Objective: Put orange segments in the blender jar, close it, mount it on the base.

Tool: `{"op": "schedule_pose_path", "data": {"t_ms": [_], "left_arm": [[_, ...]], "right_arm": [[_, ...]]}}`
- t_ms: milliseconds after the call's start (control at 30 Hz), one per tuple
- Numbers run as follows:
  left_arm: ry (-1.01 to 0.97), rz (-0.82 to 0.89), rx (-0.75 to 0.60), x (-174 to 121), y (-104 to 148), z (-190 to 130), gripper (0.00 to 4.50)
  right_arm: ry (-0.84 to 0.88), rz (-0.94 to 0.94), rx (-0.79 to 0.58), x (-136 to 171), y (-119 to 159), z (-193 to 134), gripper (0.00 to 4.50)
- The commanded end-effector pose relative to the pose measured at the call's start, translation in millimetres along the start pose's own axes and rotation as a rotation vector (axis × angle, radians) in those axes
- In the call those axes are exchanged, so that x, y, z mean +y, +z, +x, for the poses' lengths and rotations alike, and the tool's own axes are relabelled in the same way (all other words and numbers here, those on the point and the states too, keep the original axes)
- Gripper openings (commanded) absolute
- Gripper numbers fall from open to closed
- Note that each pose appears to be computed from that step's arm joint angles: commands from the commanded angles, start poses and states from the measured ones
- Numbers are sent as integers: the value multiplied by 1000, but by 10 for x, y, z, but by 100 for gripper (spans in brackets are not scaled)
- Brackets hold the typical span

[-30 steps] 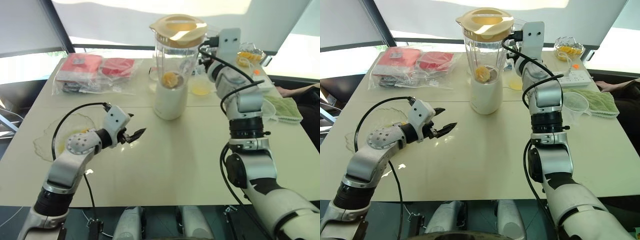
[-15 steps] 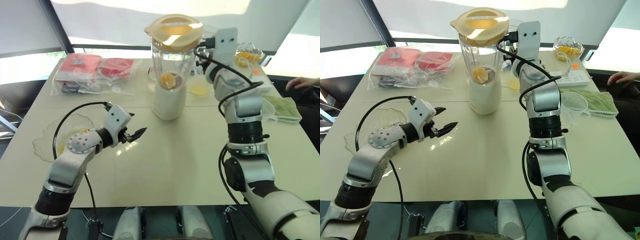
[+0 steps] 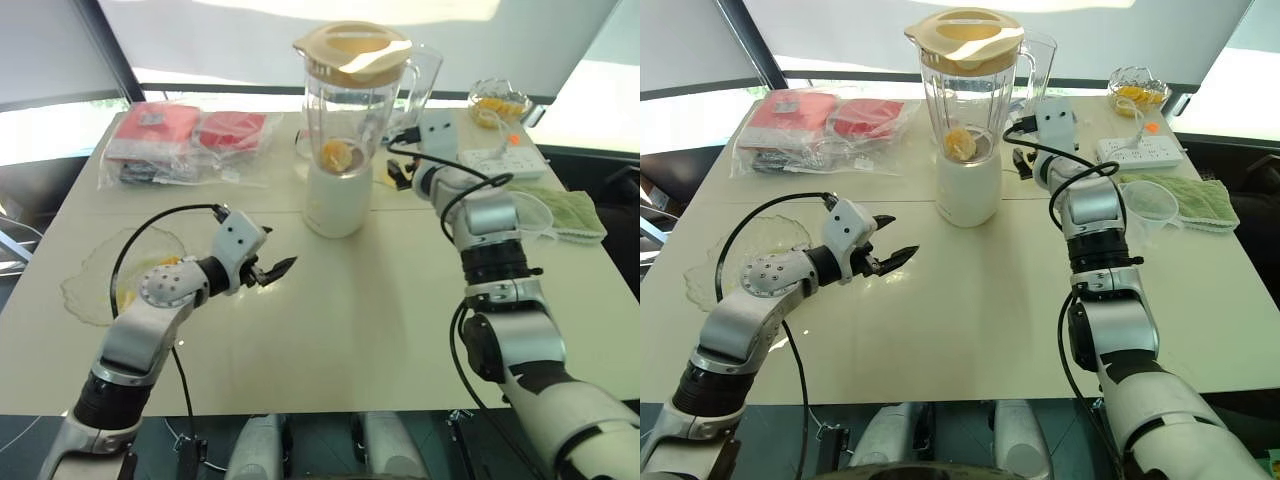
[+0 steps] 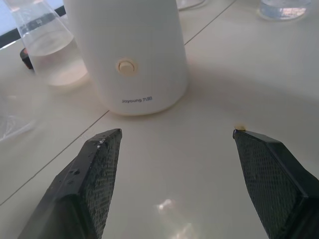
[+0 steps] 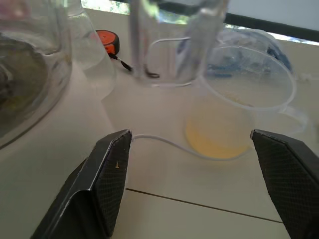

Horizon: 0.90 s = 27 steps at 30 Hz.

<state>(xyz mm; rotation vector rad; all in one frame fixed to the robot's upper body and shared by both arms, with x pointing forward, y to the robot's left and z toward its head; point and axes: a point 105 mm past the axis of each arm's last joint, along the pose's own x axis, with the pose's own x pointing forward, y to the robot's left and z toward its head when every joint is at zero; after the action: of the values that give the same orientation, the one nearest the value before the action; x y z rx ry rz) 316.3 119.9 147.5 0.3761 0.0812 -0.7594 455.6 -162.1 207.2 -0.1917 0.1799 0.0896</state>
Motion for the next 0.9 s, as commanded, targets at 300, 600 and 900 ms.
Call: {"op": "schedule_pose_path", "data": {"t_ms": [300,600,900], "left_arm": [[22,24,-56,62,137,3,371],[24,18,-59,94,147,-6,371],[26,-103,-219,366,731,-369,371]], "right_arm": [[-32,-123,-156,-22,256,-267,389],[-57,-65,-234,-138,493,-298,389],[-6,6,-249,-164,667,-324,389]]}}
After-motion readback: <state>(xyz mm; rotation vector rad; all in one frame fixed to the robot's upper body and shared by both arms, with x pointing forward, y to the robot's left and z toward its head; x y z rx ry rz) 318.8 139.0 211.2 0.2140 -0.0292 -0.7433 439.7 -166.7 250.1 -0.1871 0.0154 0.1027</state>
